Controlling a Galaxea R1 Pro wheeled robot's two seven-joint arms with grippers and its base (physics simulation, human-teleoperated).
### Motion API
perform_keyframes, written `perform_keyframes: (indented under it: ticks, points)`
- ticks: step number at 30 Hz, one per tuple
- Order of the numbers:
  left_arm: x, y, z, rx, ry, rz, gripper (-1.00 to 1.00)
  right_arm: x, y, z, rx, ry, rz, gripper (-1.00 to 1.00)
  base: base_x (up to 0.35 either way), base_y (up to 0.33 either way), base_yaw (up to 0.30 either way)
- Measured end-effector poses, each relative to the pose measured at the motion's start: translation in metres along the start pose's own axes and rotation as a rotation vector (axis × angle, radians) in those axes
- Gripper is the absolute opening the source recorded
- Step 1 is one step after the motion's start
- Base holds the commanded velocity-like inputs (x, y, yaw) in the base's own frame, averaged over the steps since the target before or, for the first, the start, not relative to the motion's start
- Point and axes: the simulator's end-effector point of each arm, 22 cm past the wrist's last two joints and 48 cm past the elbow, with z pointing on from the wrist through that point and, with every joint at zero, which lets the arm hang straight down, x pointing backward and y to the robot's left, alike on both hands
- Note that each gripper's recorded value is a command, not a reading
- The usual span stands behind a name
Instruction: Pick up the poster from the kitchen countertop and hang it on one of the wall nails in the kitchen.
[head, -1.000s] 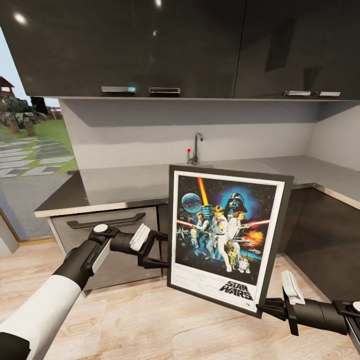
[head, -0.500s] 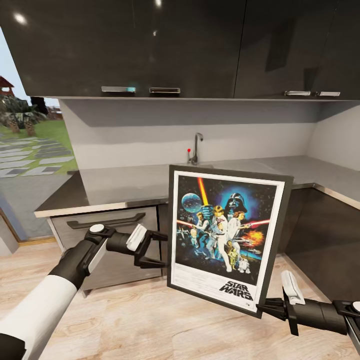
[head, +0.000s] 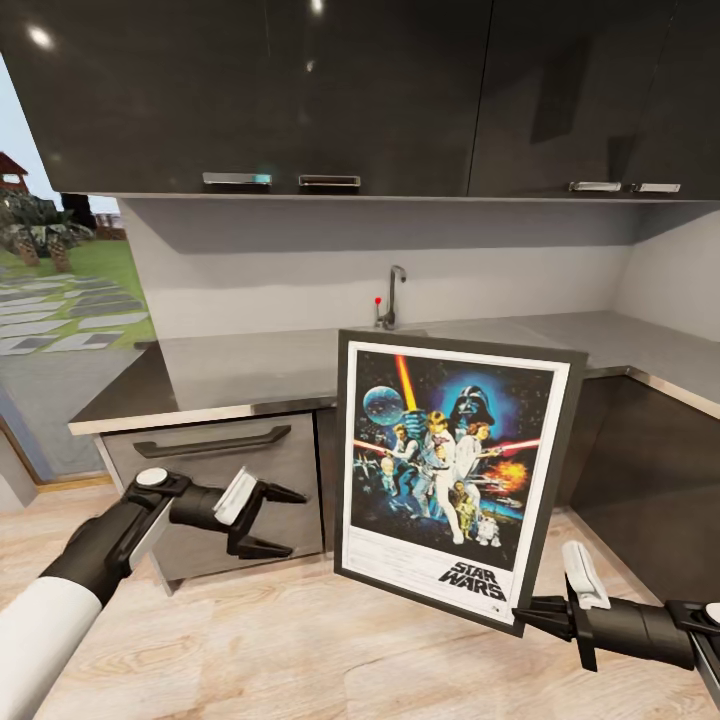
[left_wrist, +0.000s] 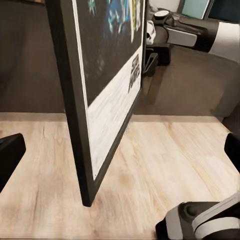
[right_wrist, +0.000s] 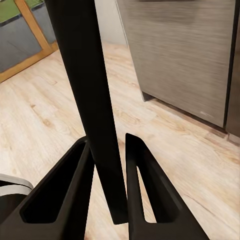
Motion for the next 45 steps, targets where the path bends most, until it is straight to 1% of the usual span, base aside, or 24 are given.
perform_keyframes:
  ticks: [2, 3, 4, 6, 7, 8, 9, 10, 11, 12, 13, 16, 17, 18, 19, 20, 21, 22, 23, 25, 26, 28, 38, 45]
  points:
    - [0.01, -0.006, -0.003, 0.0, -0.011, -0.02, 1.0, 0.0, 0.0, 0.0, 0.0, 0.0, -0.001, -1.0, 0.0, 0.0, 0.0]
    - [0.031, -0.017, -0.003, 0.004, -0.04, -0.035, 1.0, -0.001, -0.001, -0.001, 0.003, -0.002, -0.001, -1.0, 0.0, 0.0, 0.0]
    - [0.04, -0.022, -0.002, 0.005, -0.049, -0.044, 1.0, -0.001, -0.001, -0.001, 0.004, -0.002, -0.001, -1.0, 0.0, 0.0, 0.0]
    - [0.063, -0.031, -0.003, -0.002, -0.079, -0.078, 1.0, -0.002, -0.001, -0.002, 0.006, -0.003, 0.0, -1.0, 0.0, 0.0, 0.0]
    - [0.072, -0.033, -0.004, -0.009, -0.091, -0.096, 1.0, -0.002, -0.001, -0.002, 0.007, -0.003, 0.0, -1.0, 0.0, 0.0, 0.0]
    - [0.088, -0.036, -0.008, -0.03, -0.116, -0.136, 1.0, -0.003, -0.002, -0.002, 0.008, -0.004, 0.0, -1.0, 0.0, 0.0, 0.0]
    - [0.098, -0.037, -0.011, -0.044, -0.13, -0.158, 1.0, -0.003, -0.002, -0.002, 0.009, -0.004, 0.0, -1.0, 0.0, 0.0, 0.0]
    - [0.126, -0.037, -0.021, -0.095, -0.165, -0.214, 1.0, -0.003, -0.002, -0.003, 0.01, -0.005, -0.001, -1.0, 0.0, 0.0, 0.0]
    - [0.151, -0.037, -0.029, -0.143, -0.187, -0.265, 1.0, -0.003, -0.002, -0.003, 0.01, -0.004, -0.001, -1.0, 0.0, 0.0, 0.0]
    - [0.163, -0.038, -0.033, -0.169, -0.199, -0.287, 1.0, -0.004, -0.002, -0.003, 0.01, -0.005, -0.002, -1.0, 0.0, 0.0, 0.0]
    - [0.182, -0.039, -0.04, -0.218, -0.223, -0.325, 1.0, -0.004, -0.002, -0.003, 0.01, -0.004, -0.002, -1.0, 0.0, 0.0, 0.0]
    - [0.227, -0.042, -0.068, -0.398, -0.305, -0.418, 1.0, -0.004, -0.001, -0.002, 0.009, -0.004, -0.005, -1.0, 0.0, 0.0, 0.0]
    - [0.234, -0.043, -0.074, -0.432, -0.318, -0.435, 1.0, -0.004, -0.001, -0.002, 0.008, -0.004, -0.005, -1.0, 0.0, 0.0, 0.0]
    - [0.243, -0.043, -0.082, -0.484, -0.337, -0.449, 1.0, -0.004, -0.001, -0.002, 0.009, -0.004, -0.006, -1.0, 0.0, 0.0, 0.0]
    - [0.247, -0.044, -0.085, -0.506, -0.346, -0.453, 1.0, -0.004, -0.001, -0.002, 0.009, -0.004, -0.006, -1.0, 0.0, 0.0, 0.0]
    - [0.266, -0.06, -0.083, -0.545, -0.357, -0.486, 1.0, -0.004, -0.001, -0.002, 0.01, -0.004, -0.006, -1.0, 0.0, 0.0, 0.0]
    - [0.28, -0.075, -0.076, -0.555, -0.358, -0.515, 1.0, -0.004, -0.002, -0.002, 0.011, -0.004, -0.007, -1.0, 0.0, 0.0, 0.0]
    - [0.287, -0.082, -0.072, -0.568, -0.367, -0.532, 1.0, -0.004, -0.002, -0.002, 0.012, -0.004, -0.007, -1.0, 0.0, 0.0, 0.0]
    - [0.312, -0.074, -0.084, -0.73, -0.366, -0.583, 1.0, -0.004, -0.002, 0.0, 0.012, -0.006, -0.005, -1.0, 0.0, 0.0, 0.0]
    - [0.315, -0.072, -0.086, -0.751, -0.368, -0.588, 1.0, -0.004, -0.002, 0.0, 0.012, -0.007, -0.005, -1.0, 0.0, 0.0, 0.0]
    - [0.319, -0.075, -0.09, -0.776, -0.363, -0.601, 1.0, -0.006, -0.001, 0.0, 0.012, -0.008, -0.004, -1.0, 0.0, 0.0, 0.0]
    - [0.322, -0.079, -0.093, -0.791, -0.359, -0.615, 1.0, -0.009, 0.0, -0.001, 0.011, -0.008, -0.003, -1.0, 0.0, 0.0, 0.0]
    - [0.317, -0.087, -0.11, -0.821, -0.337, -0.637, 1.0, -0.021, 0.003, -0.004, 0.009, -0.004, 0.007, -1.0, 0.0, 0.0, 0.0]
    - [0.312, -0.089, -0.114, -0.835, -0.327, -0.649, 1.0, -0.027, 0.005, -0.006, 0.006, 0.001, 0.017, -1.0, 0.0, 0.0, 0.0]
